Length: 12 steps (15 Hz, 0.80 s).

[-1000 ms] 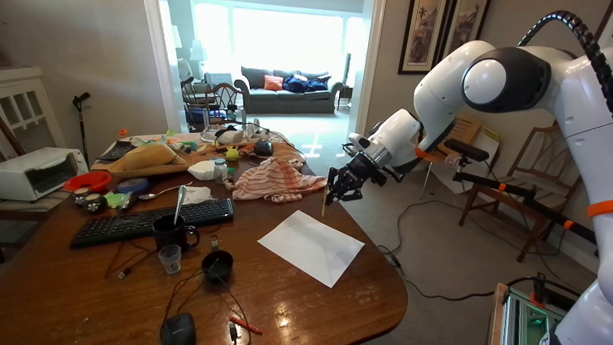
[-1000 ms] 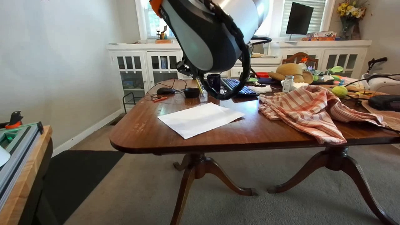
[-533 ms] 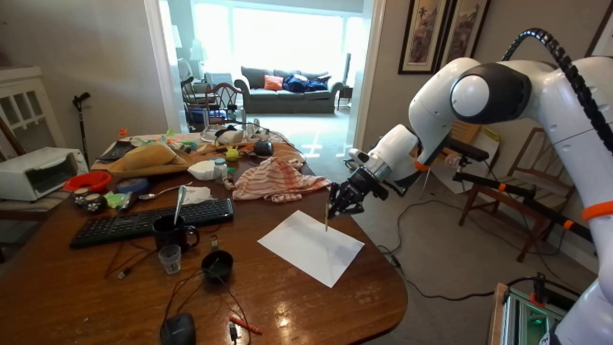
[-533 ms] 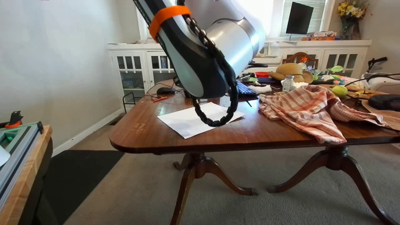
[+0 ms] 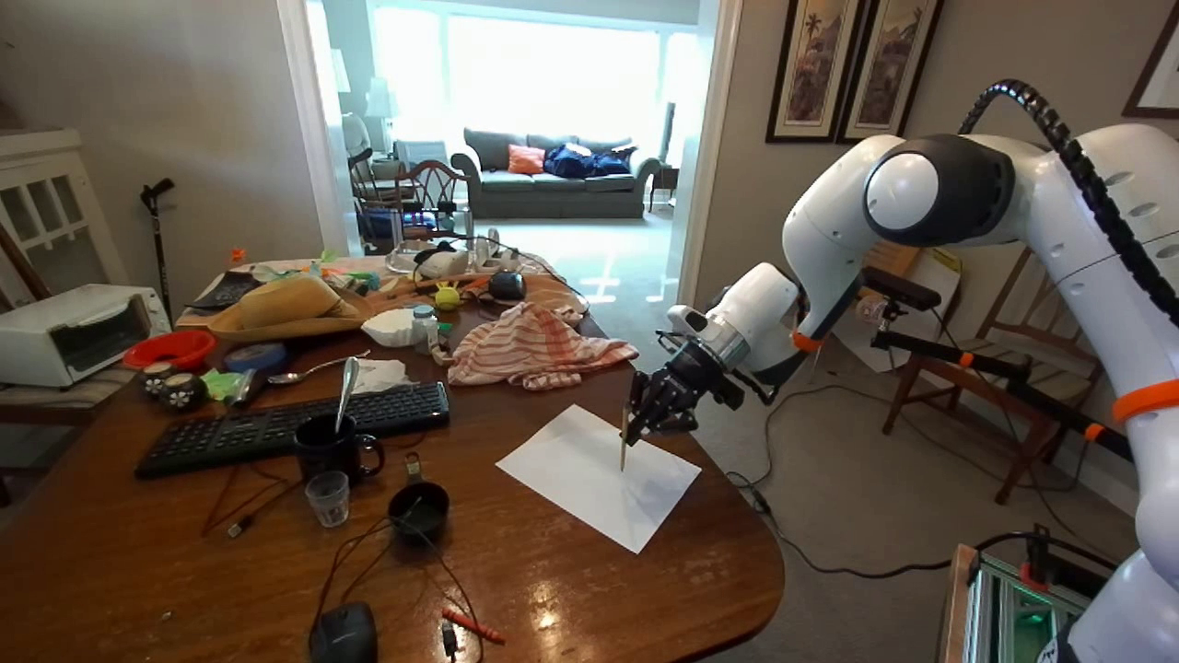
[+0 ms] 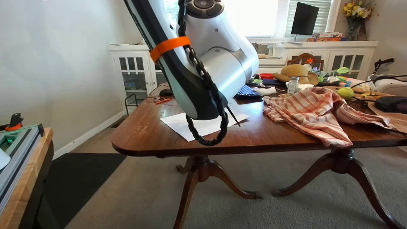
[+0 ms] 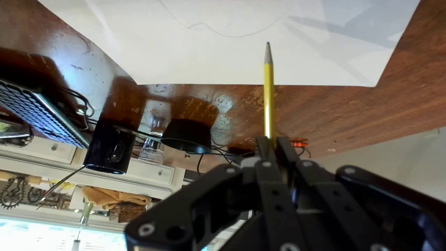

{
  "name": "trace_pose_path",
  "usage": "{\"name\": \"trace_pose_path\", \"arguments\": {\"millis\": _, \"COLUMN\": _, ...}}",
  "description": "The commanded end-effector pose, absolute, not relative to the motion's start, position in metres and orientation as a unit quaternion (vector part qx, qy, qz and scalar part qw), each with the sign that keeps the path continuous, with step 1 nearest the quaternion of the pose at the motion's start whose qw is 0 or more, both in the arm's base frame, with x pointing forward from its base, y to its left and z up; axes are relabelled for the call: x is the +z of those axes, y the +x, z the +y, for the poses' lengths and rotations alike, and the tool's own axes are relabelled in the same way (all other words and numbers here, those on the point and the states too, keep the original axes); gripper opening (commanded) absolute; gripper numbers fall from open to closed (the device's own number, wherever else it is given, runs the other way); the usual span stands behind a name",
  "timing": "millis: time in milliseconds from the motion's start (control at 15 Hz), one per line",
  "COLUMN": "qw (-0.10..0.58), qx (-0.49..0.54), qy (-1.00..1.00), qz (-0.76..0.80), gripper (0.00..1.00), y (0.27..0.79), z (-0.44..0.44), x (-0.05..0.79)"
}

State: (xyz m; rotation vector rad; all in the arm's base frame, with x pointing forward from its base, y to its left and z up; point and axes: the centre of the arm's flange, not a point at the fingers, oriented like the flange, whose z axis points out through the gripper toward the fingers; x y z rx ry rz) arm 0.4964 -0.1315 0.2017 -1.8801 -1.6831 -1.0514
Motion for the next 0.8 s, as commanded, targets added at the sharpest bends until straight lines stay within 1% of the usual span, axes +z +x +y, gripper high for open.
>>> {"name": "trace_pose_path", "arguments": {"millis": 0, "qw": 0.231, "qx": -0.376, "qy": -0.676, "qz": -0.59, "gripper": 0.02, "y": 0.494, "z": -0.14, "x": 0.195}}
{"name": "trace_pose_path", "arguments": {"millis": 733, "qw": 0.243, "qx": -0.379, "qy": -0.685, "qz": -0.572, "gripper": 0.02, "y": 0.491, "z": -0.145, "x": 0.178}}
